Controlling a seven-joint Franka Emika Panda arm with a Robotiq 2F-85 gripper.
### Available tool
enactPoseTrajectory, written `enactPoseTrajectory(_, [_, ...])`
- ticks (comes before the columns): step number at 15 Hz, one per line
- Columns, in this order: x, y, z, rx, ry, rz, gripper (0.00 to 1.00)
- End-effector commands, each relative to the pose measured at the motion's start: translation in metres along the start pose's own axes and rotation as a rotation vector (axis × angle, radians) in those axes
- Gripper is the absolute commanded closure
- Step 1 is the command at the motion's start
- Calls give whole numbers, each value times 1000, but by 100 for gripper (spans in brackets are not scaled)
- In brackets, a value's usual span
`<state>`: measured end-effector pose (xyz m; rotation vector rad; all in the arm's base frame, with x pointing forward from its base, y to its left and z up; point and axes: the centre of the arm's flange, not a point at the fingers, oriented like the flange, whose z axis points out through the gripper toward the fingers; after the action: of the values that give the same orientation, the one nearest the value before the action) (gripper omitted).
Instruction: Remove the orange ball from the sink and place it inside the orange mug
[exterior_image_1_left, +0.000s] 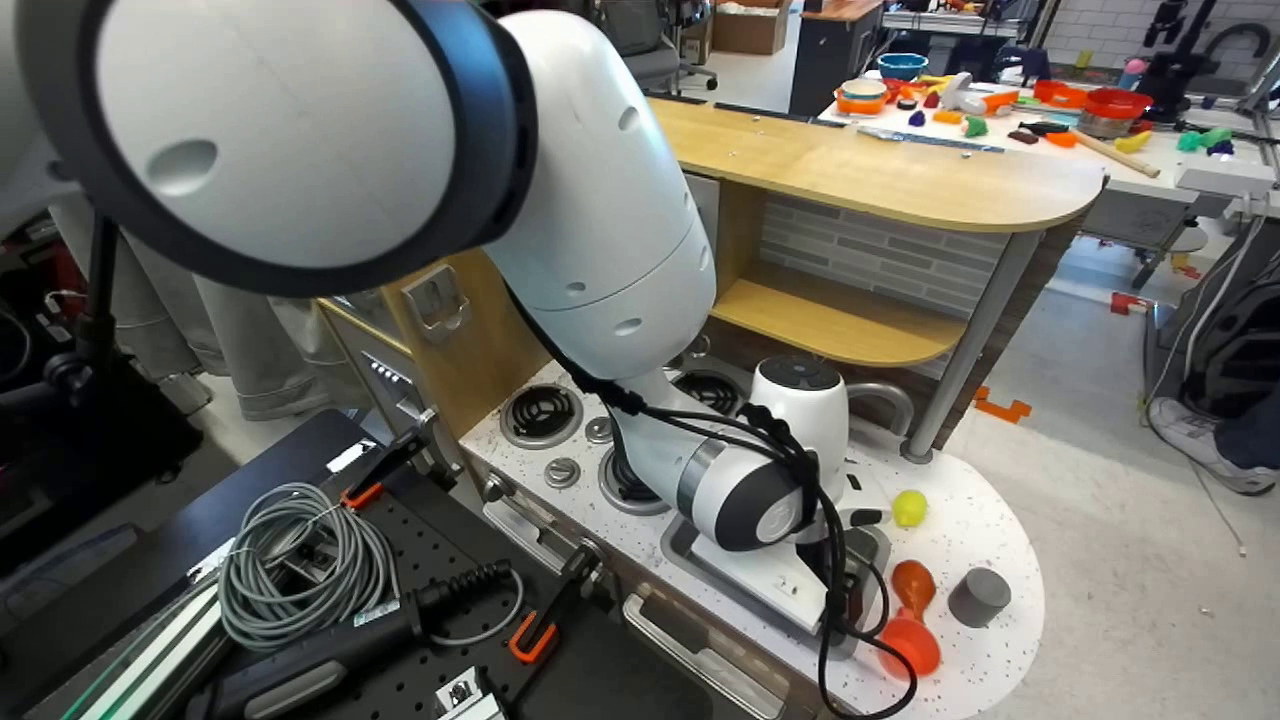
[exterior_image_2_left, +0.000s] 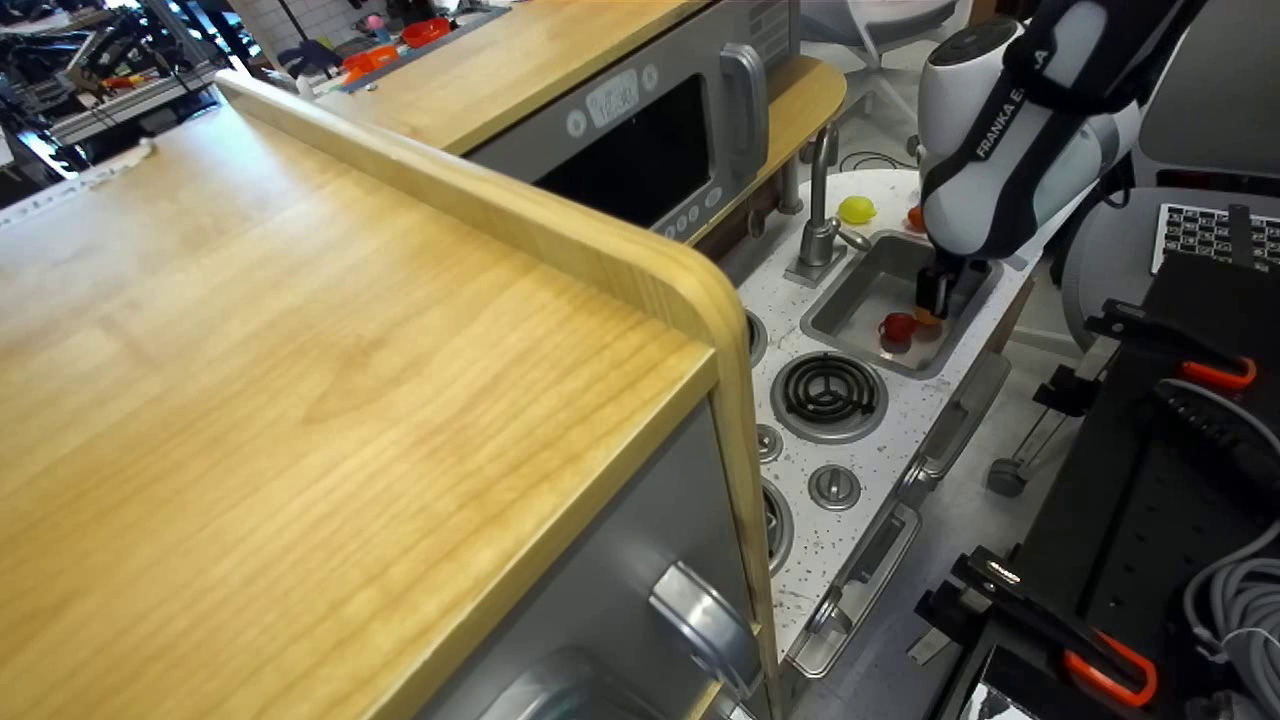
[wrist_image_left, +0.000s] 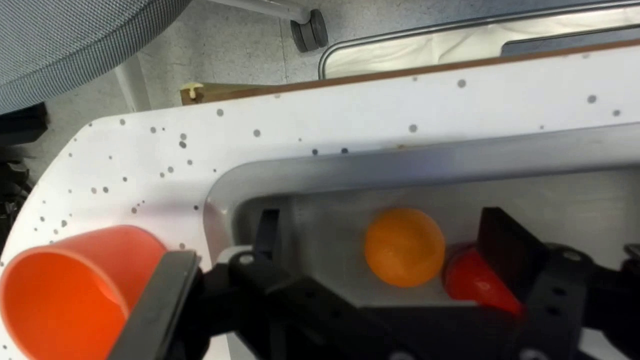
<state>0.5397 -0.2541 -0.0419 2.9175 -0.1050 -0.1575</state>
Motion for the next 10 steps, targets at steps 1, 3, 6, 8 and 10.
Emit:
enactPoseTrajectory(1, [13, 2, 13, 6, -13, -34, 0])
enactPoseTrajectory(3, [12, 0, 19, 7, -24, -40, 0])
enactPoseTrajectory(6, [11, 0, 34, 1, -45, -46, 0])
enactPoseTrajectory(8, [11, -1, 42, -1, -50, -52, 0])
enactPoseTrajectory(10, [12, -2, 47, -2, -52, -55, 0])
